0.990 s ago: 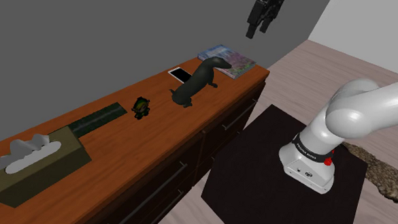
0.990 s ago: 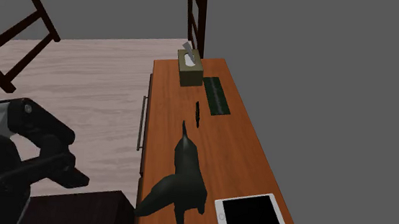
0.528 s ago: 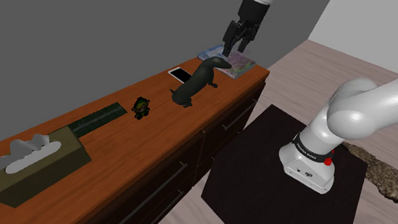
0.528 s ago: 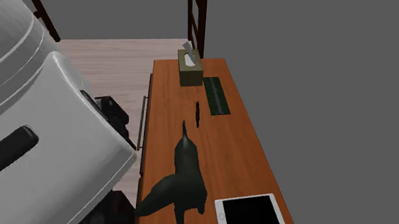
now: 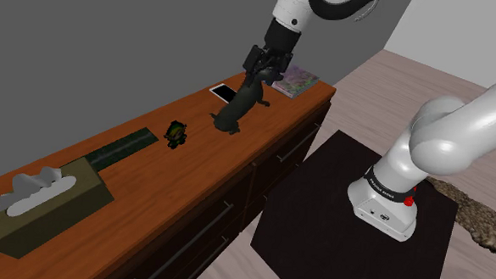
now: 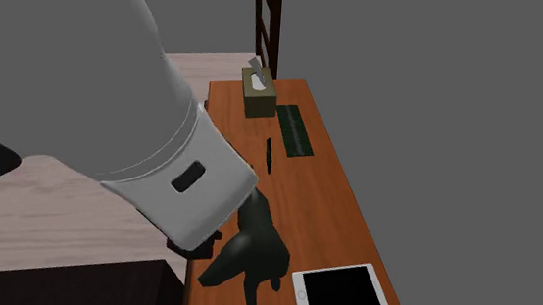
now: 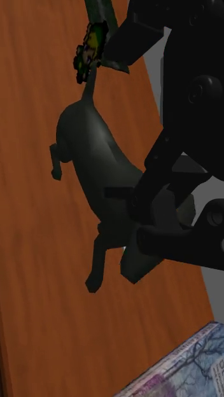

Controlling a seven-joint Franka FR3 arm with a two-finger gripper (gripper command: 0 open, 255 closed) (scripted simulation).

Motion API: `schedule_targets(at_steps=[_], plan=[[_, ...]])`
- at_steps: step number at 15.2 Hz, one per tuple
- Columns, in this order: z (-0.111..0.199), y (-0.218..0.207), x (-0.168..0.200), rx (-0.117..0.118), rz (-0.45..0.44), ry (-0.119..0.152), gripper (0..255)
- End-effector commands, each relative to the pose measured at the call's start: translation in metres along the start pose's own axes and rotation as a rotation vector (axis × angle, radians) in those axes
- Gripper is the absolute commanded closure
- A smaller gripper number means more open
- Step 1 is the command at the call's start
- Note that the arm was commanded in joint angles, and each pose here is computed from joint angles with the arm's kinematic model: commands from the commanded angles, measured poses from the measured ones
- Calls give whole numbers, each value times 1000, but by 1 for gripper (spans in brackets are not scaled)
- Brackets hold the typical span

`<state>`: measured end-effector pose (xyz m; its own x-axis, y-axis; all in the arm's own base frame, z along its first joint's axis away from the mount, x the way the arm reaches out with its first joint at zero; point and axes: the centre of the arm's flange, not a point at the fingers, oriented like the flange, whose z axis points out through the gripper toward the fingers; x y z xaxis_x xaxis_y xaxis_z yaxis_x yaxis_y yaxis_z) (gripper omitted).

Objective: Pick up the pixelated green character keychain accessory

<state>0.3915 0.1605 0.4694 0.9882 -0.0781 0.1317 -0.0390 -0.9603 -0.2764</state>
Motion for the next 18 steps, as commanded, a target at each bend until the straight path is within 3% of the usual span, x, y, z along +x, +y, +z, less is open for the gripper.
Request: schedule_targets(at_steps=[1,16,18], plan=[[23,-15,5,34,19,10,0],[141,-129,57,277,139,69,0],[151,-133,59,288,145,71,0]])
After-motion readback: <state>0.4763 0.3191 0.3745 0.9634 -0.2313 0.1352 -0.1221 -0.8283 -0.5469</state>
